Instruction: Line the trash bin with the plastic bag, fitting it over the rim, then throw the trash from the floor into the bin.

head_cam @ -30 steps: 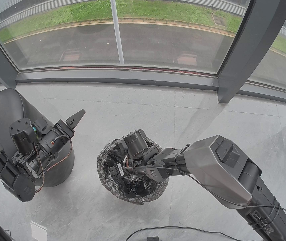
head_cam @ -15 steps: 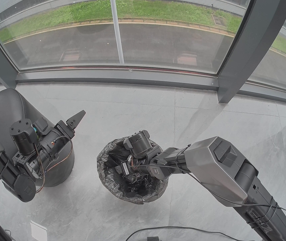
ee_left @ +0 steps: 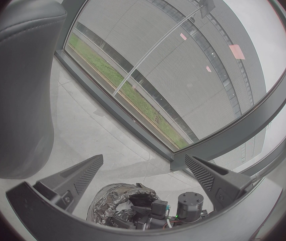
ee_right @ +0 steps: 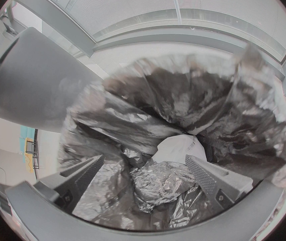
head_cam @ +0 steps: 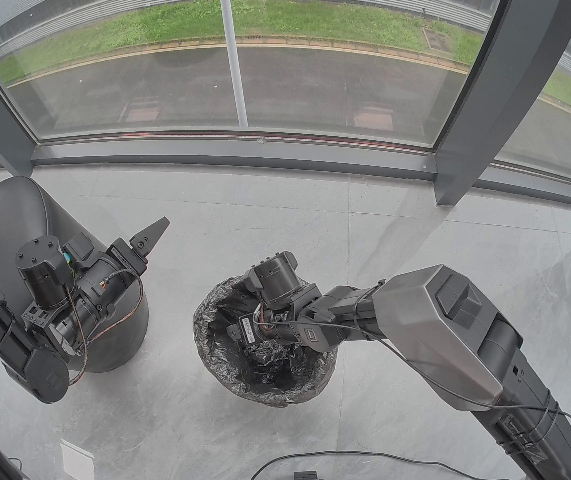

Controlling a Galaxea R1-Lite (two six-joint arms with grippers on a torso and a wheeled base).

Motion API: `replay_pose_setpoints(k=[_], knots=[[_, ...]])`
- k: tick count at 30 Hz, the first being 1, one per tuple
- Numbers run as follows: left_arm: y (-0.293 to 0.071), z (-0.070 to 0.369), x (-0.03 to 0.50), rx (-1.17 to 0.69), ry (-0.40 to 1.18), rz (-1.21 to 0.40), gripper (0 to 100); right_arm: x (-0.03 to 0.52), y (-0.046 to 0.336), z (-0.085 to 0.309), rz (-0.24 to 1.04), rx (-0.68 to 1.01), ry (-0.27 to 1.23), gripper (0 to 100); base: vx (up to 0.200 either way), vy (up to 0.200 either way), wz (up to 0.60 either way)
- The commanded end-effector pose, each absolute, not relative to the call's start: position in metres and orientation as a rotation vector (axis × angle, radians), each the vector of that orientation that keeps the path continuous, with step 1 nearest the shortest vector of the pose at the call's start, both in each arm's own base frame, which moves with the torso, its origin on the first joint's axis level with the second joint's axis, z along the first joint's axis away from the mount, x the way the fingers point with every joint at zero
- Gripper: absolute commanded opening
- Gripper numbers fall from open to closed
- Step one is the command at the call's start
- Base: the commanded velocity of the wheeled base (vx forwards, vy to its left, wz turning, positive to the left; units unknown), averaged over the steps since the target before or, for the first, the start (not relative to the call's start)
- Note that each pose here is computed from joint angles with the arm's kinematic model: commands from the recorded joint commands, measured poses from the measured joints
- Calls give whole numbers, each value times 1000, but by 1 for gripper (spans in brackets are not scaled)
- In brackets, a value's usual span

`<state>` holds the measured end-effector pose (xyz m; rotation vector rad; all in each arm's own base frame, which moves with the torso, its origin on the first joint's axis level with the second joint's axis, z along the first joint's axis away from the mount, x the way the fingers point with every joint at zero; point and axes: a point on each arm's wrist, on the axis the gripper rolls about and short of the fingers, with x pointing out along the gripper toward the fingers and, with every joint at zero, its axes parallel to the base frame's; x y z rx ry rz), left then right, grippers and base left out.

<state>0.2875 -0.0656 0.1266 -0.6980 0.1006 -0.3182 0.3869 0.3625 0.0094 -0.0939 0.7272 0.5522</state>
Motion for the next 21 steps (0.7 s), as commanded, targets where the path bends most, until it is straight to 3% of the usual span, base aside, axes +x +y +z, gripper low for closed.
replay_pose_setpoints(k=[1, 12, 18, 21], knots=[[-66, 132, 285, -700, 81, -326, 100, 373, 367, 56, 568, -51, 698, 100, 0, 0, 0], [-72, 158, 261, -702, 14, -390, 100, 317, 357, 126, 554, -40, 692, 100, 0, 0, 0], [-79, 186, 222, -671, -62, -491, 100, 271, 313, 191, 475, -43, 604, 100, 0, 0, 0], [-80, 187, 217, -654, -70, -499, 100, 265, 305, 198, 466, -40, 594, 100, 0, 0, 0]])
